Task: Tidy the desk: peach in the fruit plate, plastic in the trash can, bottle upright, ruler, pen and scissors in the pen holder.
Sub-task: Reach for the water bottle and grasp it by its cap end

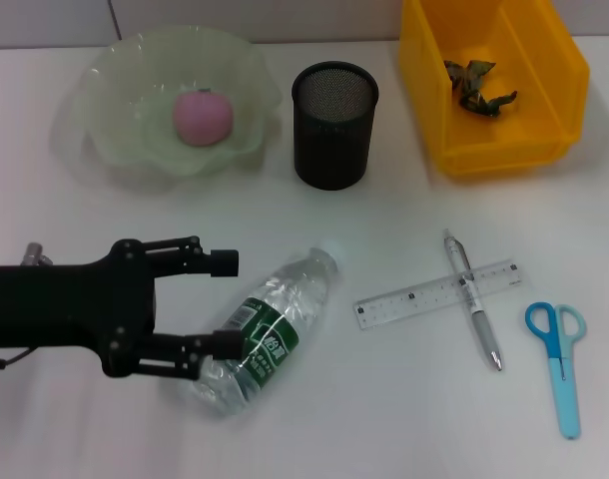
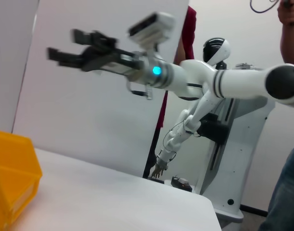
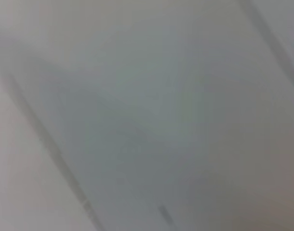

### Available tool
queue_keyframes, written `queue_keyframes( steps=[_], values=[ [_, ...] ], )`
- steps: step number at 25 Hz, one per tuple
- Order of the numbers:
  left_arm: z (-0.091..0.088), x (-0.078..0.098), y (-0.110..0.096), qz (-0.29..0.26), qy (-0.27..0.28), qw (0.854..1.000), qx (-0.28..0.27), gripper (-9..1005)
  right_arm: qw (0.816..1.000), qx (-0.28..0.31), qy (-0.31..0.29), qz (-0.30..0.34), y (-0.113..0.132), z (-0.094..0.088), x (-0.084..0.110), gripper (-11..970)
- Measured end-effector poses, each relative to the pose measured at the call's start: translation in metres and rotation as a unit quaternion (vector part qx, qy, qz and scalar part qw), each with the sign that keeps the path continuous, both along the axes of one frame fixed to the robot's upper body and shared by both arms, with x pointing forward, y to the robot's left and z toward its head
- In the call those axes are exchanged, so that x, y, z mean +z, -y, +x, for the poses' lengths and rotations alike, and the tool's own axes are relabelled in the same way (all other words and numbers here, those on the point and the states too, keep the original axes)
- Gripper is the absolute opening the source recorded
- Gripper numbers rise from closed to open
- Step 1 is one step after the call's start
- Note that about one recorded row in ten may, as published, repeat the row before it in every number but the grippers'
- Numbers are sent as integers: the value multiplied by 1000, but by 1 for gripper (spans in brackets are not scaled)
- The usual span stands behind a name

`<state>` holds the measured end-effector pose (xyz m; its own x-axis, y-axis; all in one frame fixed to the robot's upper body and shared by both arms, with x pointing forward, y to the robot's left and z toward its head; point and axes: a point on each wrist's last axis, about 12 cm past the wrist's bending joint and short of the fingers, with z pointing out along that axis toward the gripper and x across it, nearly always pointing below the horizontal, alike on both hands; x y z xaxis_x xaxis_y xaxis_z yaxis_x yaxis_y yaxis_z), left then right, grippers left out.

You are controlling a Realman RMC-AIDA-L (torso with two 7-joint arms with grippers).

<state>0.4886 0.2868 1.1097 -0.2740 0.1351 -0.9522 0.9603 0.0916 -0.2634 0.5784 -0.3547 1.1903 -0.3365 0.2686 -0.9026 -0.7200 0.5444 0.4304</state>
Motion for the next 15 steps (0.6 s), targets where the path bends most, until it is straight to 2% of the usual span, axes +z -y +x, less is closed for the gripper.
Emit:
queue_keyframes(
  steps=[1,3,4,5,6,8,9,10,13,14,15],
  values=[
    [1,2,0,2,-5,1000,1,844,1000,0,0,0,0,0,0,852],
    [7,8,0,11,-17,1000,5,844,998,28,40,-28,1,-20,-6,852],
    [14,16,2,22,-29,999,9,844,994,55,78,-56,2,-42,-16,852],
    [18,21,4,28,-37,999,11,844,994,55,78,-56,2,-42,-16,852],
    [18,21,4,28,-37,999,11,844,991,66,93,-68,4,-55,-24,852],
    [29,36,8,39,-52,998,15,844,984,93,124,-92,6,-83,-39,852],
    [39,48,13,54,-78,995,23,844,978,110,139,-107,6,-107,-56,852],
    [39,48,13,54,-78,995,23,844,978,110,139,-107,6,-107,-56,852],
    [59,69,30,88,-129,987,44,844,977,115,134,-121,6,-137,-80,852],
    [72,85,48,123,-145,980,55,844,978,107,125,-127,5,-149,-93,853],
    [72,85,48,123,-145,980,55,844,978,107,125,-127,5,-149,-93,853]
  ],
)
